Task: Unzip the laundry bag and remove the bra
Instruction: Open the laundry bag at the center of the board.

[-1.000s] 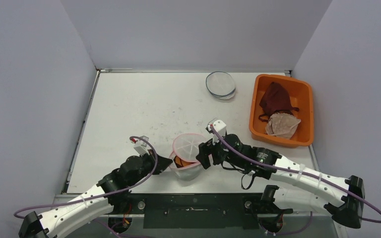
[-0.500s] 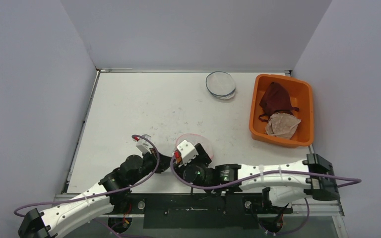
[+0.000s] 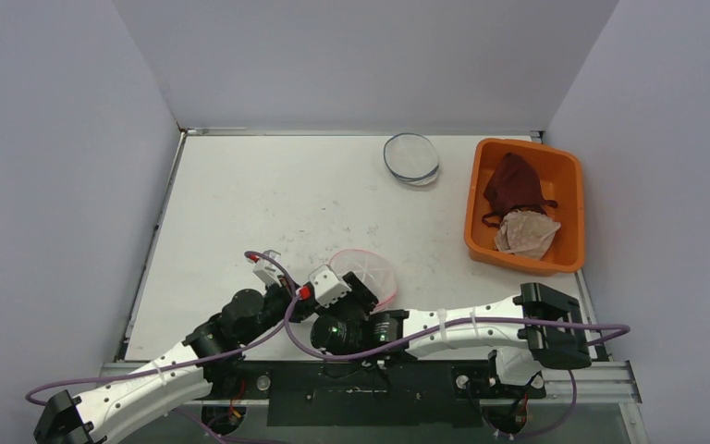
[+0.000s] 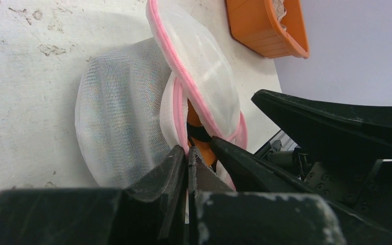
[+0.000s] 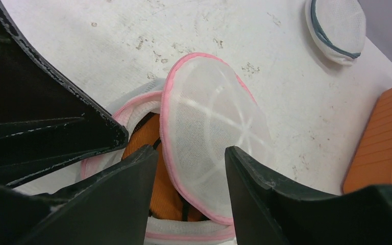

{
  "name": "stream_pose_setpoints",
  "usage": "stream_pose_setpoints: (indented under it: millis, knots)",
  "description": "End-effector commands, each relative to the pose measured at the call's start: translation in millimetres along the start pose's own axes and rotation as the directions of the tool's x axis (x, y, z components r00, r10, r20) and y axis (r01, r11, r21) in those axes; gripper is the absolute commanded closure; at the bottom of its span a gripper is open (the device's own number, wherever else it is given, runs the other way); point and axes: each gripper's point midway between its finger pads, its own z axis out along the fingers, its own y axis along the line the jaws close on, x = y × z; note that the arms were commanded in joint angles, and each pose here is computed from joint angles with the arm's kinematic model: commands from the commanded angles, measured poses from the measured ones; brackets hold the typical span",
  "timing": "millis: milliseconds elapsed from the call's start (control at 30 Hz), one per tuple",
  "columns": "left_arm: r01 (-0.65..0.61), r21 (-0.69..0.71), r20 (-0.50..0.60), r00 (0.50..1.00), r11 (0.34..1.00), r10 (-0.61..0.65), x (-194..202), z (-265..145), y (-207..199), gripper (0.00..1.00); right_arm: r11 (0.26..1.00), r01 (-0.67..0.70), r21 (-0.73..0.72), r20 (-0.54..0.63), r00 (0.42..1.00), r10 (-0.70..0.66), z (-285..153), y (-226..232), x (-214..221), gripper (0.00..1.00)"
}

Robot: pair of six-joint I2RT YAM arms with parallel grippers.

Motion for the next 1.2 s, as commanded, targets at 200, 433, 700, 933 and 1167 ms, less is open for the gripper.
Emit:
stream_pose_setpoints:
  millis: [200,433,700,933,1167]
  knots:
    - [0.003,0.077,0.031,0.999,0.997,-0.006,-11.0,-3.1,-21.4,1.0,0.997,-0.009,0.083,0.01,1.0,0.008,5.6,-6.5,-5.1,0.48]
    - [0.003,0.053,0.045,0.999,0.999,-0.005,-12.8,-5.0,-15.9,1.0,0.993,-0.079,0.088,0.061,0.995,0.073,-12.4,-22.1,-20.6,0.88]
    - [-0.039,0.001,0.086,0.996,0.999,0.038,-25.9,-3.2,-14.1,1.0,0.943,-0.327,-0.068,0.066,0.941,0.331,-27.1,-46.2,-38.0,0.95]
    - [-0.034,-0.046,0.094,0.995,0.998,0.038,-24.5,-3.5,-1.3,1.0,0.768,-0.626,-0.135,0.069,0.767,0.638,-14.8,-106.8,0.5,0.95]
    - [-0.041,-0.023,0.199,0.979,0.999,0.045,-53.3,-13.4,-17.7,1.0,0.725,-0.616,-0.309,0.196,0.704,0.682,-48.2,-154.8,-55.8,0.95]
